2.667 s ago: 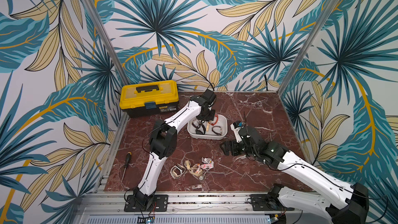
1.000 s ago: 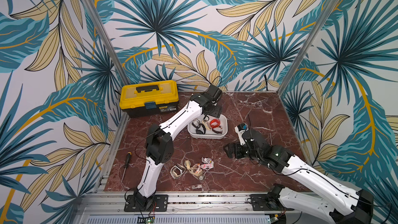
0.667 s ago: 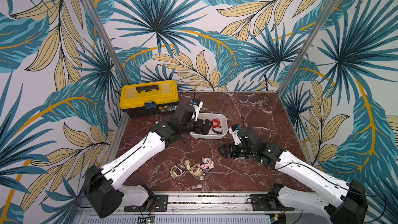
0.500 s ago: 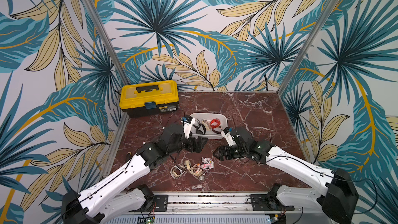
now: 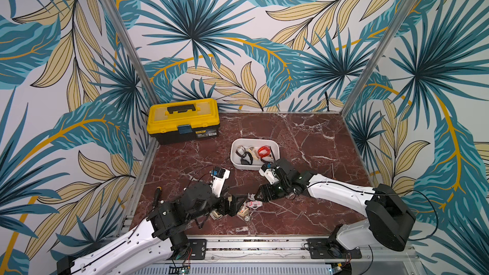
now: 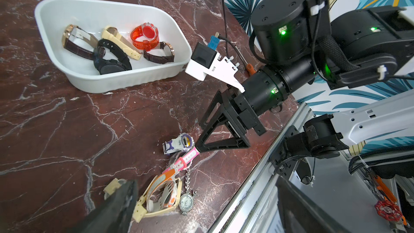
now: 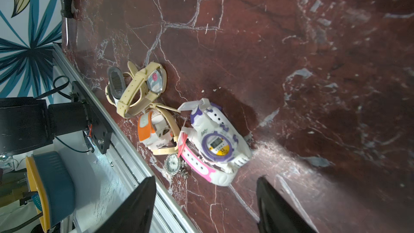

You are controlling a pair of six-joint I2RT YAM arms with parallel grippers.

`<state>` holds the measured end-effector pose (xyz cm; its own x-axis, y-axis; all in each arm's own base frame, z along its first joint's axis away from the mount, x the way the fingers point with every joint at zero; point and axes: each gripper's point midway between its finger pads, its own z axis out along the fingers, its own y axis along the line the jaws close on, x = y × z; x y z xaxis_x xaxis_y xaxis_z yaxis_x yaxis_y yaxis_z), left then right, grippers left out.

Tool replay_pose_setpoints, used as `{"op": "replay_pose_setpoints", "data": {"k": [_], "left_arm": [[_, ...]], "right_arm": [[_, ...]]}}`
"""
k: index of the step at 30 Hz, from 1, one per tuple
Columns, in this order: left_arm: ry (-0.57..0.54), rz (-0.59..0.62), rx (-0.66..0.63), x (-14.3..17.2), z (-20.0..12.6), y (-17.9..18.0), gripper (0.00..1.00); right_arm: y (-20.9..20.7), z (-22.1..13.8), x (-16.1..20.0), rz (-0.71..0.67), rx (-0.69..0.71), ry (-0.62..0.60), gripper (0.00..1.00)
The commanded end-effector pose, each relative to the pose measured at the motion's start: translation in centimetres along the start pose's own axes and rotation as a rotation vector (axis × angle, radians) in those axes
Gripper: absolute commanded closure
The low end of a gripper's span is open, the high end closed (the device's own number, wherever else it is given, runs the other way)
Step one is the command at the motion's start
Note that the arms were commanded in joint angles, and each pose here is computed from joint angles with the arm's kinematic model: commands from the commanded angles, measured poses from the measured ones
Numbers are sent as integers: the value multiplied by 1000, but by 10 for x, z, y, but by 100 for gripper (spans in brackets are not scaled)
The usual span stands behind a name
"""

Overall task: Put the watch into the storage box
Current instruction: Pick up the watch at the center of the board.

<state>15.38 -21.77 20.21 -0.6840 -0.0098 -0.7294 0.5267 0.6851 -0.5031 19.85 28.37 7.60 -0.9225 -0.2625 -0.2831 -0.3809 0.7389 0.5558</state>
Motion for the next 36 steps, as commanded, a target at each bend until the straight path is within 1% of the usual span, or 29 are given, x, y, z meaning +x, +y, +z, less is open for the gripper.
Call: {"op": "replay_pose_setpoints", "data": {"k": [1,3,5,7,10,15,18,27,31,36], "left_arm": [[39,-20,-38,18,5,14,0],[42,-20,-40,20,6,15,0],[41,-19,-38,20,6,15,0],[42,-17,-36,20,6,14,0],[45,-12,-39,21,6,15,0],[40,-7,-42,21,7,16,0],[42,-7,-46,23,7,18,0],[39,-10,-50,22,7,18,0],[39,-10,-52,22,7,18,0],[45,-10,-55,23,8,19,0]], "right_arm": [[8,3,9,29,-22,-7,28],[2,2,11,69,8,-25,30],[1,5,21,80,42,-18,33],[-10,3,30,72,131,-30,33],[-24,0,38,59,227,-61,33],[-39,3,38,48,307,-111,36],[-42,8,36,34,323,-123,38],[-42,23,32,18,338,-111,45],[-40,22,27,15,343,-125,46],[-30,15,29,-4,298,-135,46]]}}
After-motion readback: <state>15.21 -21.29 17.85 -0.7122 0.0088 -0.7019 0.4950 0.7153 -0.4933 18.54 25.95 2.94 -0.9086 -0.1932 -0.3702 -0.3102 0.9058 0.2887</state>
